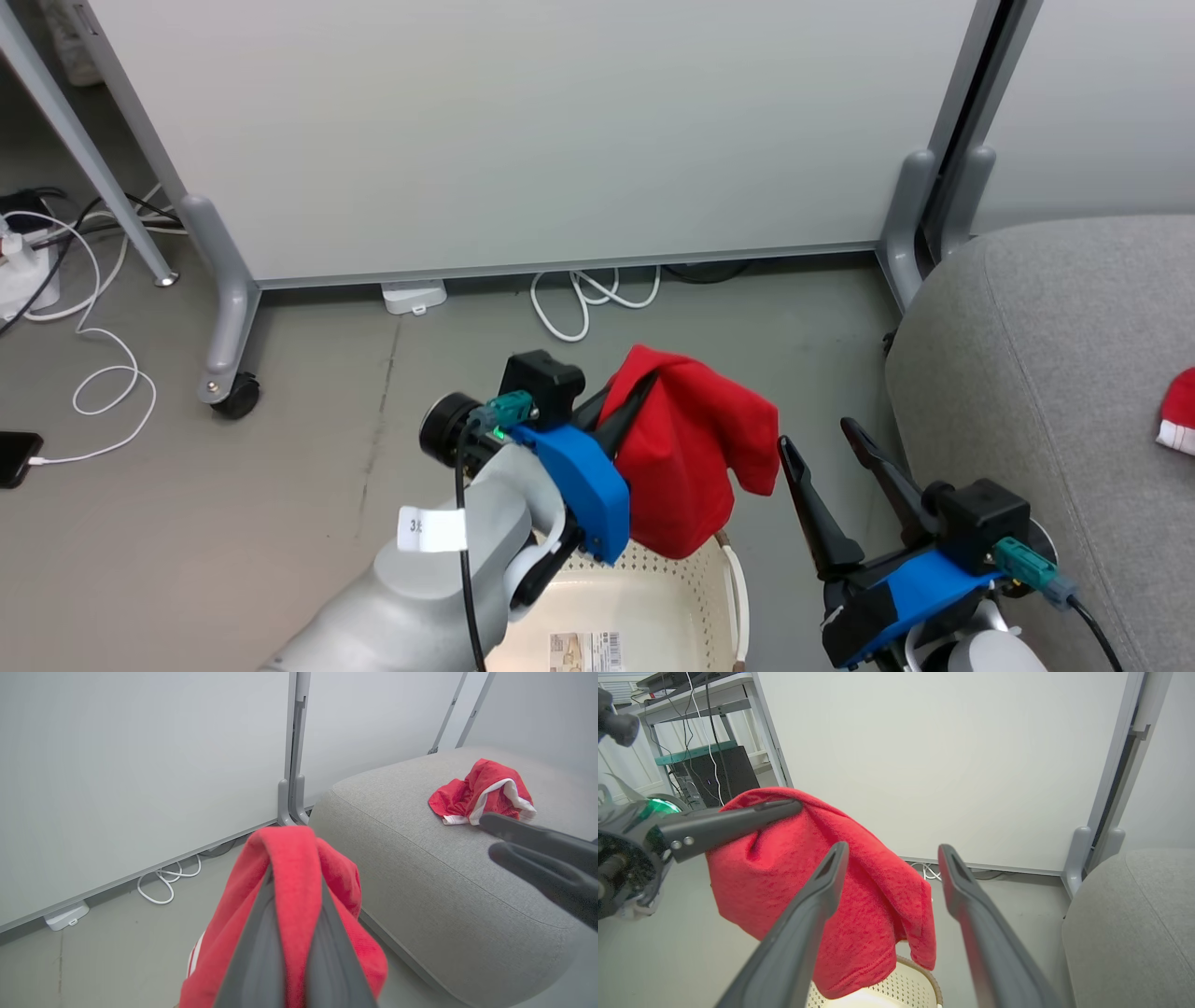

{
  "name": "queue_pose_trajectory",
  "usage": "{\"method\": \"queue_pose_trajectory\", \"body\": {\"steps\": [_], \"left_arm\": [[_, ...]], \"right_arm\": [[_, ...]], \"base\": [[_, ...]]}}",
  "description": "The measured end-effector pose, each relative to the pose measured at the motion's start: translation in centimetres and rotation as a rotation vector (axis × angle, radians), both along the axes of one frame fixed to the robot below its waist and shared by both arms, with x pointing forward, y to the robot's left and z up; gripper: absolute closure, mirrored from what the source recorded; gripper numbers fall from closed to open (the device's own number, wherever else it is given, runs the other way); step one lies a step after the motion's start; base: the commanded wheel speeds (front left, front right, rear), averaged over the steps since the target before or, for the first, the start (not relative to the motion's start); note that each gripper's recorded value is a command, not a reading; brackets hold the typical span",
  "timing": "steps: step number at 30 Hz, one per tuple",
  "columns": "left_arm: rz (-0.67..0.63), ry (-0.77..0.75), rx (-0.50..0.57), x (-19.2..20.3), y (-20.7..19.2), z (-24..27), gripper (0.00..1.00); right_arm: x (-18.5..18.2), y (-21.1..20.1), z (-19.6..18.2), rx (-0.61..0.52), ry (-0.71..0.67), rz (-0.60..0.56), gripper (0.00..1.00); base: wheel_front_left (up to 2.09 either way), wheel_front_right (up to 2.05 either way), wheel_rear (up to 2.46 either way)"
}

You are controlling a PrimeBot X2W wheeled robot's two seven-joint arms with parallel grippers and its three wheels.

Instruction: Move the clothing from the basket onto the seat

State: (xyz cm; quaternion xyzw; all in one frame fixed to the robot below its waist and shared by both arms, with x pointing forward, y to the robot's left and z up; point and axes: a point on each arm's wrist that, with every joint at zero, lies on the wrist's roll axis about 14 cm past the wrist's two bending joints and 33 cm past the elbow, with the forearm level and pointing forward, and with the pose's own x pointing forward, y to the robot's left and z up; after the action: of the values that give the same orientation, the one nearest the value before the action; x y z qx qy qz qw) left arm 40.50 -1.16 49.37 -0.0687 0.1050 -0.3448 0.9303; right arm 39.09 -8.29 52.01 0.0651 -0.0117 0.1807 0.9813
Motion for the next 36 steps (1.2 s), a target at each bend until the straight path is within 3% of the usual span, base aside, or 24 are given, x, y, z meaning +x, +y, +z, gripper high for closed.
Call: {"method": "queue_pose_trajectory", "body": {"steps": [15,27,36], "left_arm": [[-0.025,-0.14,-0.015,1.5,-1.0,6.0,1.0],[-0.04,-0.129,-0.016,1.5,-1.6,5.8,1.0],[-0.047,-0.111,-0.017,1.5,-1.8,5.2,1.0]], "right_arm": [[-0.8,1.7,0.5,0.004,-0.006,0.05,0.0],[-0.9,1.7,0.2,0.006,0.001,0.05,0.0],[-0.8,4.0,-1.0,-0.043,0.039,0.131,0.0]], "base": [[0.0,0.0,0.0],[0.0,0.0,0.0],[0.0,0.0,0.0]]}}
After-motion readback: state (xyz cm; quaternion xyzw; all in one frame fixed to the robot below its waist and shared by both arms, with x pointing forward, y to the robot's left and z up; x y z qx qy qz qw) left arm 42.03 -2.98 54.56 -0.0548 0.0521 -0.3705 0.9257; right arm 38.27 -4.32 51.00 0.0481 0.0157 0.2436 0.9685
